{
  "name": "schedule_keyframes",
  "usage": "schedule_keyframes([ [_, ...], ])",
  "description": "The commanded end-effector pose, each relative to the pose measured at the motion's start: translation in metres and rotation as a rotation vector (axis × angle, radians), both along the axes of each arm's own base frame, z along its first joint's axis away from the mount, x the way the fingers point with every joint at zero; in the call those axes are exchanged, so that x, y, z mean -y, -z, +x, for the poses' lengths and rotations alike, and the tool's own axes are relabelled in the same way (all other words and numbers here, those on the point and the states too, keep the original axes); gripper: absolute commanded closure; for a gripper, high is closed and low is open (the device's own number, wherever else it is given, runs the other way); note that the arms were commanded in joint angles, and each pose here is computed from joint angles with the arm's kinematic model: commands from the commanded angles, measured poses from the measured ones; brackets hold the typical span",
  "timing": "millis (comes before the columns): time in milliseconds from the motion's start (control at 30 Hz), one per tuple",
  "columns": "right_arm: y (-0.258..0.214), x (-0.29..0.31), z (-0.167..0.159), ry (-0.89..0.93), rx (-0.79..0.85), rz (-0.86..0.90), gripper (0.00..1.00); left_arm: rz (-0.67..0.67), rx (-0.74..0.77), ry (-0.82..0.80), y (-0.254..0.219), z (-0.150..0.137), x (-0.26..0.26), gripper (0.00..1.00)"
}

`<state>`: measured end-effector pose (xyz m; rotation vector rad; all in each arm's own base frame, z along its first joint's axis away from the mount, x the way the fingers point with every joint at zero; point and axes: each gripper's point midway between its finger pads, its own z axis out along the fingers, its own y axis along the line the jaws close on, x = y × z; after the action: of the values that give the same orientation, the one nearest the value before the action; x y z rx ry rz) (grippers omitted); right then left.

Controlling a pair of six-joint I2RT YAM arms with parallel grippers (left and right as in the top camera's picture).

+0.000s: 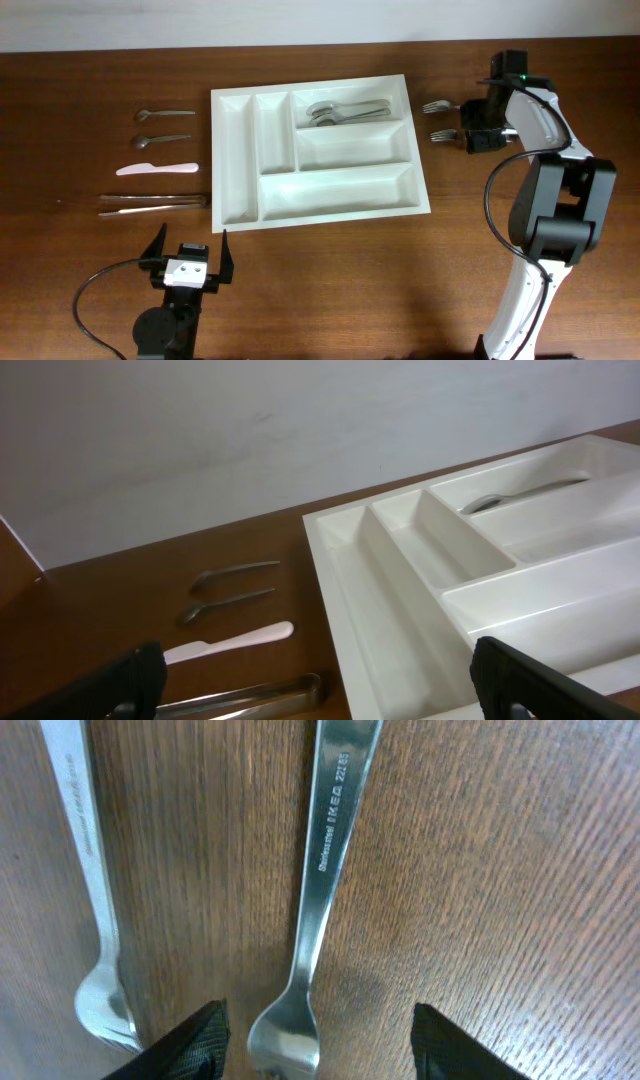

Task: Pack container
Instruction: 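Lower the right gripper over the lower fork's handle and close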

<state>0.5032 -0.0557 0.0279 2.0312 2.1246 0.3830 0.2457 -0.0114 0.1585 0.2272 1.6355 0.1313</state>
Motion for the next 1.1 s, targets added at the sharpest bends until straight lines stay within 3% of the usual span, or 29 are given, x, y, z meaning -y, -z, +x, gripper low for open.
schedule_keyframes([
  [0, 0.003, -0.008, -0.002, 0.035, -0.016, 0.05, 0.44, 0.016, 0.002, -0.003, 0.002, 0.0, 0.0, 0.01],
  [300, 0.002, -0.005, 0.006, 0.057, 0.014, 0.05, 0.43, 0.015, 0.002, -0.003, 0.002, 0.0, 0.0, 0.01],
  [833, 0.038, -0.002, 0.003, 0.011, -0.035, 0.024, 0.39, 0.015, 0.002, -0.003, 0.002, 0.0, 0.0, 0.01],
  [900, 0.04, -0.002, 0.003, 0.006, -0.038, 0.023, 0.54, 0.016, 0.002, -0.003, 0.002, 0.0, 0.0, 0.01],
  [933, 0.04, -0.002, 0.003, -0.016, -0.034, 0.017, 0.72, 0.015, 0.002, -0.003, 0.002, 0.0, 0.0, 0.01],
  [1000, 0.04, -0.002, 0.003, -0.017, -0.036, 0.017, 0.86, 0.015, 0.002, -0.003, 0.002, 0.0, 0.0, 0.01],
  [1067, 0.04, -0.002, 0.003, -0.035, -0.033, 0.012, 0.88, 0.016, 0.002, -0.003, 0.002, 0.0, 0.0, 0.01],
])
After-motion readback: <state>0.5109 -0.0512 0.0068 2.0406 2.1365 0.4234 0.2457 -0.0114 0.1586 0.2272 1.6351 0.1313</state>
